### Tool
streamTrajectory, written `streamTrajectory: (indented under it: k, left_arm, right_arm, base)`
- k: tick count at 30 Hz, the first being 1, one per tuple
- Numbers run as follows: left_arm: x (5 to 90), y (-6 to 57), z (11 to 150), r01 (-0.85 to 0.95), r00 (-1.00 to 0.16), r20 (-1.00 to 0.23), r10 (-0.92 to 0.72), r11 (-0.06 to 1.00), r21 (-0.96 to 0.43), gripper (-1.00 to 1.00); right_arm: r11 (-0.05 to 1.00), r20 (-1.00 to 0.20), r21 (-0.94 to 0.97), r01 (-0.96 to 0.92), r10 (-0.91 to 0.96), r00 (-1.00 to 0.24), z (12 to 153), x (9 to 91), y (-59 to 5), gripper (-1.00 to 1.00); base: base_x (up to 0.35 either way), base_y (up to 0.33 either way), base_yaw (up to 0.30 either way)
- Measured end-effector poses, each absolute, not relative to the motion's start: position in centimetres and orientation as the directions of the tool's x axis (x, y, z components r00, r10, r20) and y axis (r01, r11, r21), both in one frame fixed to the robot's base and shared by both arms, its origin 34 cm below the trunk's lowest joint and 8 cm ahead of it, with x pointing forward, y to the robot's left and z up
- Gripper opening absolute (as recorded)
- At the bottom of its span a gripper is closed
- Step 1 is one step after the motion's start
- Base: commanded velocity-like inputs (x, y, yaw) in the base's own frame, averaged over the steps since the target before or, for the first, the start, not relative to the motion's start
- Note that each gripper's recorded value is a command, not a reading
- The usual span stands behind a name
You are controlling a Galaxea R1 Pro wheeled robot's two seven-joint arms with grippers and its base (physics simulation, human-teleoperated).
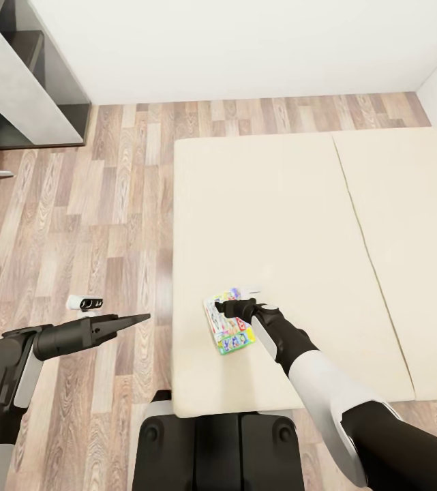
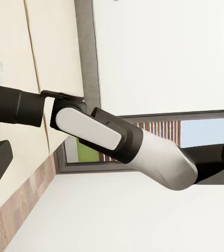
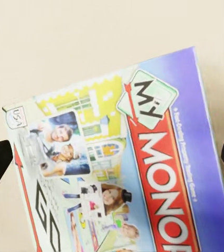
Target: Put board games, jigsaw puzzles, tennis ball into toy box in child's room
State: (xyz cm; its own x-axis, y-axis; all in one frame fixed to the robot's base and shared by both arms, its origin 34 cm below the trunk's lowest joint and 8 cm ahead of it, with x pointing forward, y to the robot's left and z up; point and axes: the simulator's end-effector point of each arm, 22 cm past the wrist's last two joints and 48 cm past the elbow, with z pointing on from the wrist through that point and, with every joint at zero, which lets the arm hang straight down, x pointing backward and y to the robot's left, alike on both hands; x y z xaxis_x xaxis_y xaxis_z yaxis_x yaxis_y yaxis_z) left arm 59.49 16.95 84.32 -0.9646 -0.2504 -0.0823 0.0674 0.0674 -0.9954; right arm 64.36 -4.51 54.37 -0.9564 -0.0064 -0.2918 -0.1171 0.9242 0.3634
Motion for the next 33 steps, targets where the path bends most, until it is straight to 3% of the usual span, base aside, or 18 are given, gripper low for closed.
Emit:
streamTrajectory:
  k: [33]
  left_arm:
    - [59.48, 16.95, 84.32, 0.067, -0.965, -0.082, -0.250, 0.067, -0.995, 1.00]
  right_arm:
    - [0.924, -0.292, 0.363, -0.117, -0.007, -0.957, 54.37, 64.38, -4.50, 1.00]
  base:
    - [0.000, 0.058, 0.000]
